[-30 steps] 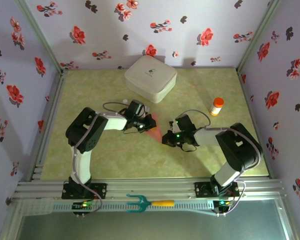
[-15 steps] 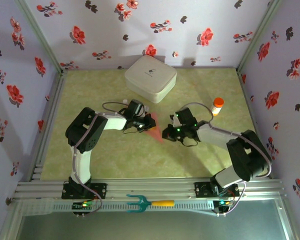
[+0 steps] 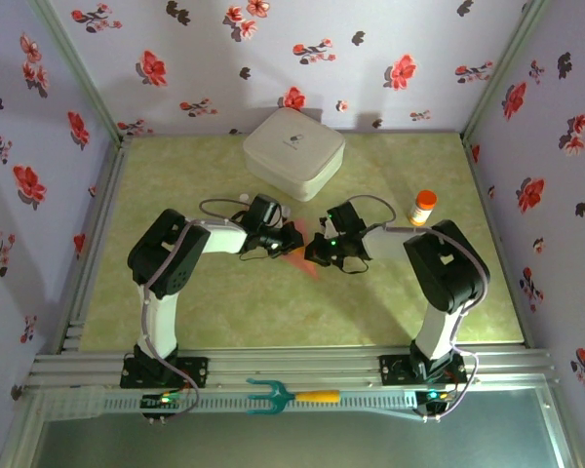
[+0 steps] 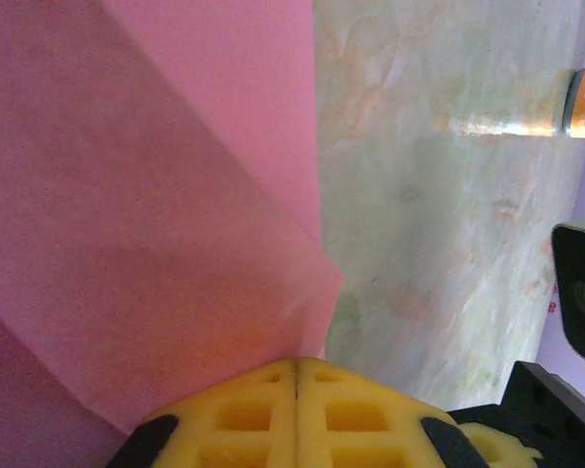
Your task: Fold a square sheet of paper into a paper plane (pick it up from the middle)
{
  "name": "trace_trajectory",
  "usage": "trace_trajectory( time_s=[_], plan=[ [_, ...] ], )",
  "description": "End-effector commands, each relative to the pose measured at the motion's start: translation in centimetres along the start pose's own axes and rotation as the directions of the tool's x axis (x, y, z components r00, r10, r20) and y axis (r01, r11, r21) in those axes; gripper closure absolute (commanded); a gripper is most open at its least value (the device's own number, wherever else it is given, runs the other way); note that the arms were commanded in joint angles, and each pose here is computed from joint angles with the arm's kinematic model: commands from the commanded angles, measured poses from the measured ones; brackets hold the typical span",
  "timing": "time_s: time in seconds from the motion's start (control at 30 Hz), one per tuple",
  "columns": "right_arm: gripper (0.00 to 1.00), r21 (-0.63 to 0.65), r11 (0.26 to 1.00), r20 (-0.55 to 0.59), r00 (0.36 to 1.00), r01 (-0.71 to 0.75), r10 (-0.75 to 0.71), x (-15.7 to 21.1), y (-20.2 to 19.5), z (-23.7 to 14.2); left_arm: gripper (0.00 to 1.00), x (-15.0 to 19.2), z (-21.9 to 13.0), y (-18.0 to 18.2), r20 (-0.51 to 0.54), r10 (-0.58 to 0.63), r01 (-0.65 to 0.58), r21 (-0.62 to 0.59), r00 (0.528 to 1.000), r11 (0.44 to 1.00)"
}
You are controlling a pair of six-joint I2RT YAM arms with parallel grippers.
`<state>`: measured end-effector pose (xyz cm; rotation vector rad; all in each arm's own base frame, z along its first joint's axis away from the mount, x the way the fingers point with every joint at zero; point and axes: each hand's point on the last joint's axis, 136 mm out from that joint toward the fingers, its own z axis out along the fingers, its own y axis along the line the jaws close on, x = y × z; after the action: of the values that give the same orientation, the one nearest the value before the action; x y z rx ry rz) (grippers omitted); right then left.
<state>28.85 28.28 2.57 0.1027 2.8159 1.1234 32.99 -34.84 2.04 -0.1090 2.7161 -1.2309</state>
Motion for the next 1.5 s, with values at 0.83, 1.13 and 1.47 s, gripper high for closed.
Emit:
trace_trajectory(
  time_s=[0.83,1.13,1.47],
  plan=[
    [0.97,-0.085,0.996,0.027,0.999,0.023,-0.021,-1.0,3.2,-0.9,0.93,0.6,0.2,2.9,-0.005,-0.028,0.028,-0.1,1.0,0.995],
    [0.98,-0.08,0.997,0.024,1.0,-0.003,0.005,-0.5,2.0,0.1,0.93,0.5,0.1,3.0,0.0,-0.029,0.029,-0.101,1.0,0.994],
    [0.99,-0.047,0.999,0.05,0.999,0.005,-0.003,0.1,0.8,-0.9,0.93,0.6,0.0,3.0,0.002,-0.028,0.028,-0.099,1.0,0.995]
  ],
)
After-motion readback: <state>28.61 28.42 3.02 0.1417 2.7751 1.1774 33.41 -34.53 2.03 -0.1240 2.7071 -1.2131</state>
